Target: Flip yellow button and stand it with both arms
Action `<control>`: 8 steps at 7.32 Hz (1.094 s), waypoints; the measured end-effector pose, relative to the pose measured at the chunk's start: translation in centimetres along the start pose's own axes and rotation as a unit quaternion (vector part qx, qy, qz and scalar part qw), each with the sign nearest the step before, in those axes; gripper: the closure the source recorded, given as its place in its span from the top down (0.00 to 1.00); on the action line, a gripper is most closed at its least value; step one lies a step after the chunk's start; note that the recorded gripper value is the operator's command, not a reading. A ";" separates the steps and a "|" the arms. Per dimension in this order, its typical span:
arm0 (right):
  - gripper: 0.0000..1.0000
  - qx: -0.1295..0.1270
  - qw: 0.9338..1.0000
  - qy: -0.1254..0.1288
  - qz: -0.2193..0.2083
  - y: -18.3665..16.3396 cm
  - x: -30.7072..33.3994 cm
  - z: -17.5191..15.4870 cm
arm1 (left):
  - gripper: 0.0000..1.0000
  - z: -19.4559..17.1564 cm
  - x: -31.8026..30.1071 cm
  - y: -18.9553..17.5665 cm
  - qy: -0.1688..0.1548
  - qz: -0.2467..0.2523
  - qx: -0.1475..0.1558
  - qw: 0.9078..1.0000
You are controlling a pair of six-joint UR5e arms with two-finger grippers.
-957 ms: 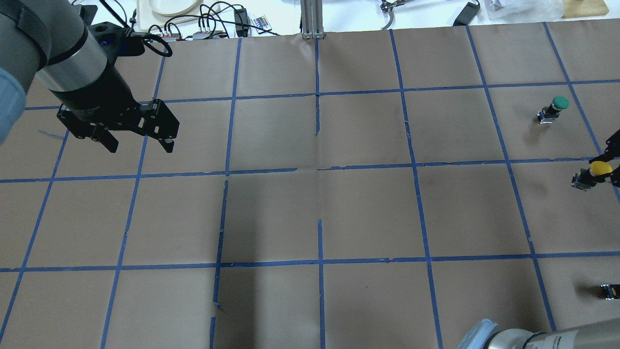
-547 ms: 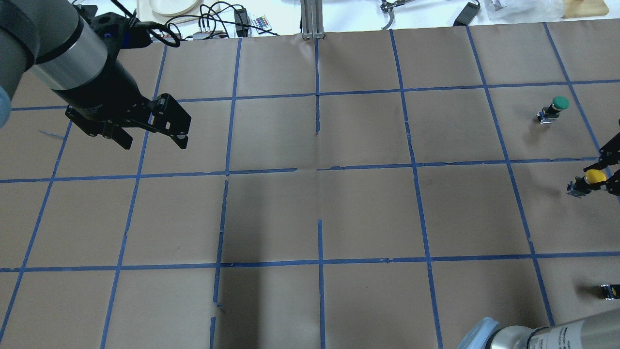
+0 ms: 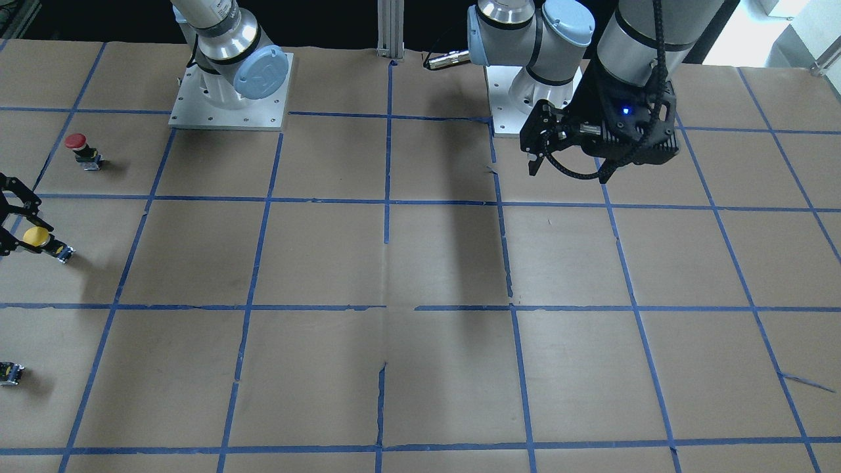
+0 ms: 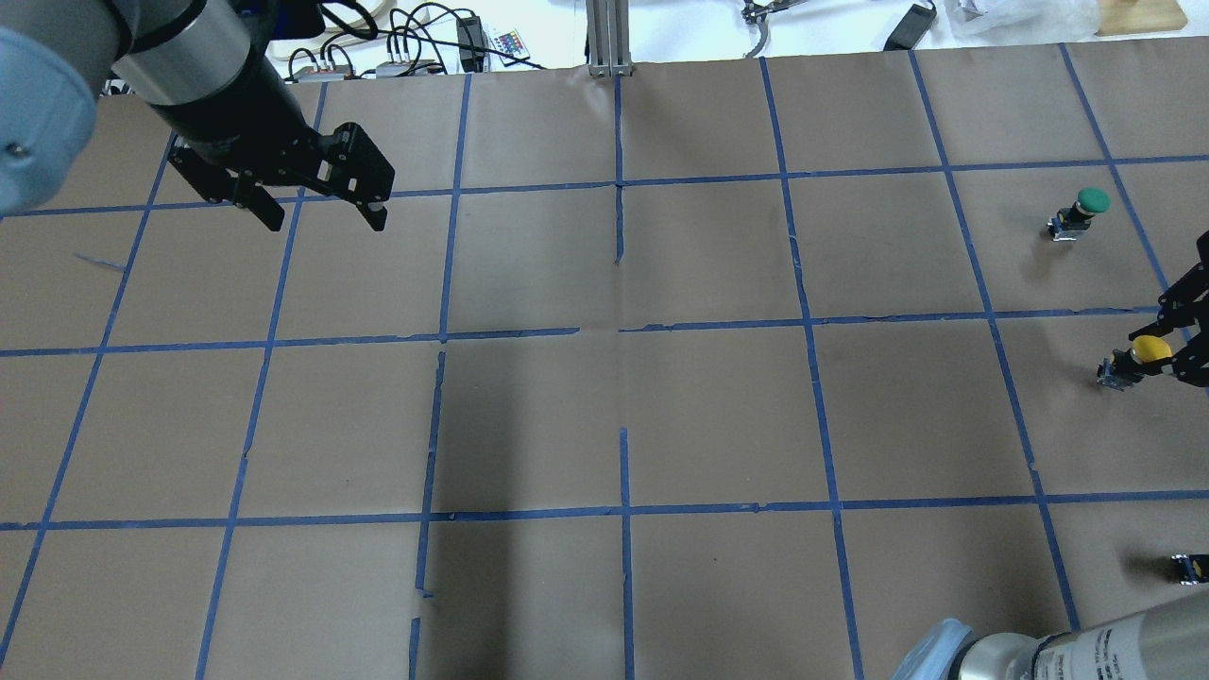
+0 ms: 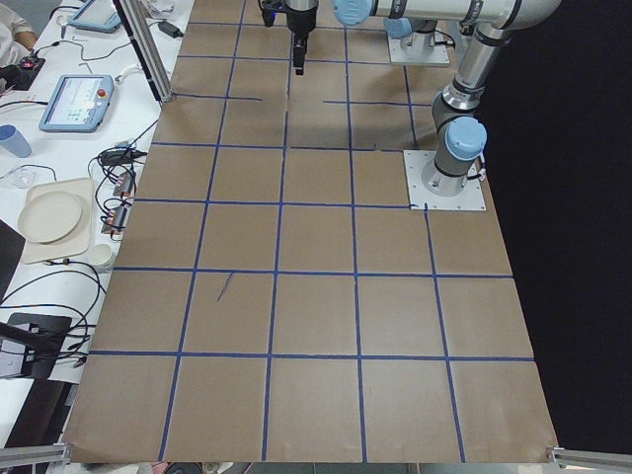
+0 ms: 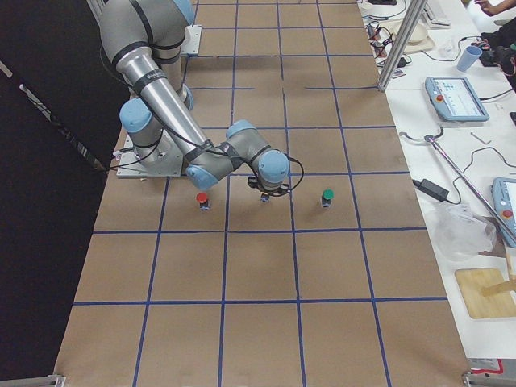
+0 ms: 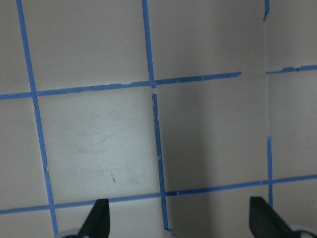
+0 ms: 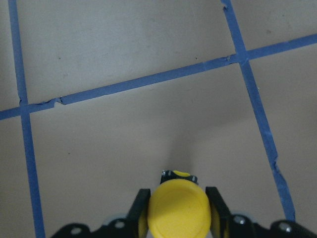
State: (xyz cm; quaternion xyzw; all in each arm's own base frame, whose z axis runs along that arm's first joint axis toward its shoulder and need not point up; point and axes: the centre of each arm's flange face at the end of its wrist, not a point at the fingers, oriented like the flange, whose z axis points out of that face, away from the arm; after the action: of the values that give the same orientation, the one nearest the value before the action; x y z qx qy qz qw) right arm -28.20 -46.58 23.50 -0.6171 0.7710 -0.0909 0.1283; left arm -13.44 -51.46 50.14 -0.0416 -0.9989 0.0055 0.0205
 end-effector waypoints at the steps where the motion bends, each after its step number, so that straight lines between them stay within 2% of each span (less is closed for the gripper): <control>1: 0.91 0.001 1.000 -0.001 0.001 0.0 0.0 0.1 | 1.00 -0.2 0.0 -1.5 -0.009 0.003 0.000 1.000; 2: 0.96 0.002 1.000 -0.001 0.003 0.0 -0.1 0.2 | 1.00 -1.2 -0.1 -1.2 -0.022 0.006 0.006 1.000; 3: 0.96 0.003 1.000 -0.002 0.005 0.0 -0.1 0.3 | 1.00 -2.0 -0.7 -0.2 -0.030 0.006 0.010 0.999; 5: 0.99 0.001 1.000 -0.001 0.014 -0.1 -0.1 -0.1 | 1.00 -1.1 -1.6 1.4 -0.033 0.002 0.003 0.999; 6: 0.99 -0.003 0.999 0.003 0.040 -0.3 -0.1 -0.8 | 1.00 -0.9 -1.7 2.2 -0.034 0.001 0.002 0.999; 7: 0.99 -0.015 0.996 0.011 0.090 -0.8 -0.2 -2.6 | 1.00 -0.7 -1.7 3.3 -0.034 -0.001 0.000 0.999; 8: 1.00 -0.027 0.988 0.020 0.150 -2.3 -0.9 -5.5 | 1.00 -0.3 -1.7 3.9 -0.033 -0.003 0.001 0.999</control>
State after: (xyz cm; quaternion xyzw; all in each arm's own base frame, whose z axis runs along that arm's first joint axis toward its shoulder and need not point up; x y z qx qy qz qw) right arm -27.56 -46.36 29.48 -0.4959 0.8594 -0.0620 0.1081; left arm -11.42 -47.74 50.33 -0.0387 -0.9991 0.0074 -0.0128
